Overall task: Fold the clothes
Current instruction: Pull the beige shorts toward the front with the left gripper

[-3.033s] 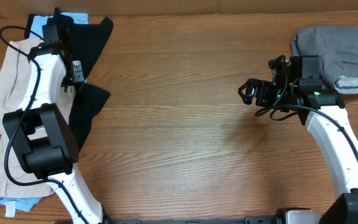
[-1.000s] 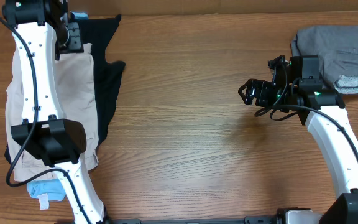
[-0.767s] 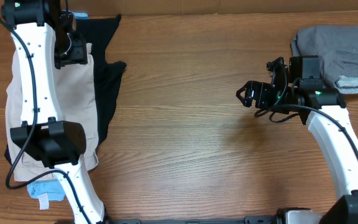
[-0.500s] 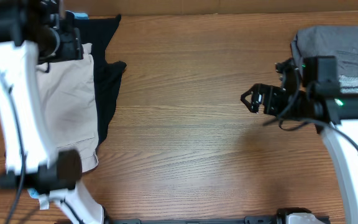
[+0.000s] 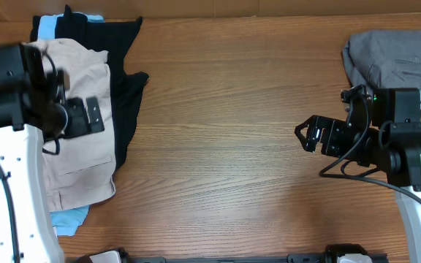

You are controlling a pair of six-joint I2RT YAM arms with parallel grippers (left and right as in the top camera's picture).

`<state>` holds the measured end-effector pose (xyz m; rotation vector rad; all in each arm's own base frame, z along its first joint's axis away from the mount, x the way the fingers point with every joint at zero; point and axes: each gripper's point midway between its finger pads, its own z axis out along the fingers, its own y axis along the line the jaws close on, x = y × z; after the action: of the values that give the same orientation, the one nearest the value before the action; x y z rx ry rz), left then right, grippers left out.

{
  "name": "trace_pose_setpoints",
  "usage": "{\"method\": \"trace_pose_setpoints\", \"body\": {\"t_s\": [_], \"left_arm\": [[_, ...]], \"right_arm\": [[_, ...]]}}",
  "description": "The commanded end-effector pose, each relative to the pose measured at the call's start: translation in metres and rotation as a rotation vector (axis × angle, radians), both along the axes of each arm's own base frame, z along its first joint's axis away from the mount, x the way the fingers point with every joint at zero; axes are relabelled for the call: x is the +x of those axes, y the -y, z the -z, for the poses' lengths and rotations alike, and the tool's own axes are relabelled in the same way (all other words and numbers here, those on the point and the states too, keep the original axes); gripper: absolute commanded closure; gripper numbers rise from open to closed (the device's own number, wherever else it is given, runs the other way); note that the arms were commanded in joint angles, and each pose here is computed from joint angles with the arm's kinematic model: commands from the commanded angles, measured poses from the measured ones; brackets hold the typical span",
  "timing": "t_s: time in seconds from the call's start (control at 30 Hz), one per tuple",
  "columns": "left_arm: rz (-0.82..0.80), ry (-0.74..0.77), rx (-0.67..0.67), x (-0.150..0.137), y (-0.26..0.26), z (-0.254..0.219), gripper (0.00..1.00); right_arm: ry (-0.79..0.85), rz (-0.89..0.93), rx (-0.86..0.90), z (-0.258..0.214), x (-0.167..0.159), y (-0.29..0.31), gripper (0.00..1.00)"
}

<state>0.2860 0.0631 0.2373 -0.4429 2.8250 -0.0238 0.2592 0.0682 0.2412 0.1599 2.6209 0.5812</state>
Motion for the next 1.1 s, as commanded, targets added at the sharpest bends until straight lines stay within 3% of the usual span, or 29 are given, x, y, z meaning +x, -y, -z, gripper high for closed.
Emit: {"method": "trace_pose_setpoints", "body": {"t_s": [0.0,0.2,0.3,0.63,1.07], "left_arm": [[-0.111,-0.07,0.0,-0.018,-0.024,0.043,0.0],[-0.181,-0.046,0.009,-0.002,-0.062,0.117,0.0],[-0.243,-0.097,0.033,-0.009,-0.083,0.14,0.0],[-0.476,-0.14,0.052,-0.044,-0.141,0.15,0.0],[-0.362,-0.167,0.193,-0.053,-0.183,0.157,0.01]], "right_arm": [[-0.004,0.003,-0.009,0.001,0.005,0.0,0.0],[-0.048,0.002,-0.011,0.012,0.01,0.0,0.0],[-0.072,0.002,-0.011,0.018,0.012,0.0,0.0],[-0.136,0.001,-0.013,0.035,0.019,0.0,0.0],[-0.16,-0.02,-0.026,0.048,0.029,0.0,0.0]]}}
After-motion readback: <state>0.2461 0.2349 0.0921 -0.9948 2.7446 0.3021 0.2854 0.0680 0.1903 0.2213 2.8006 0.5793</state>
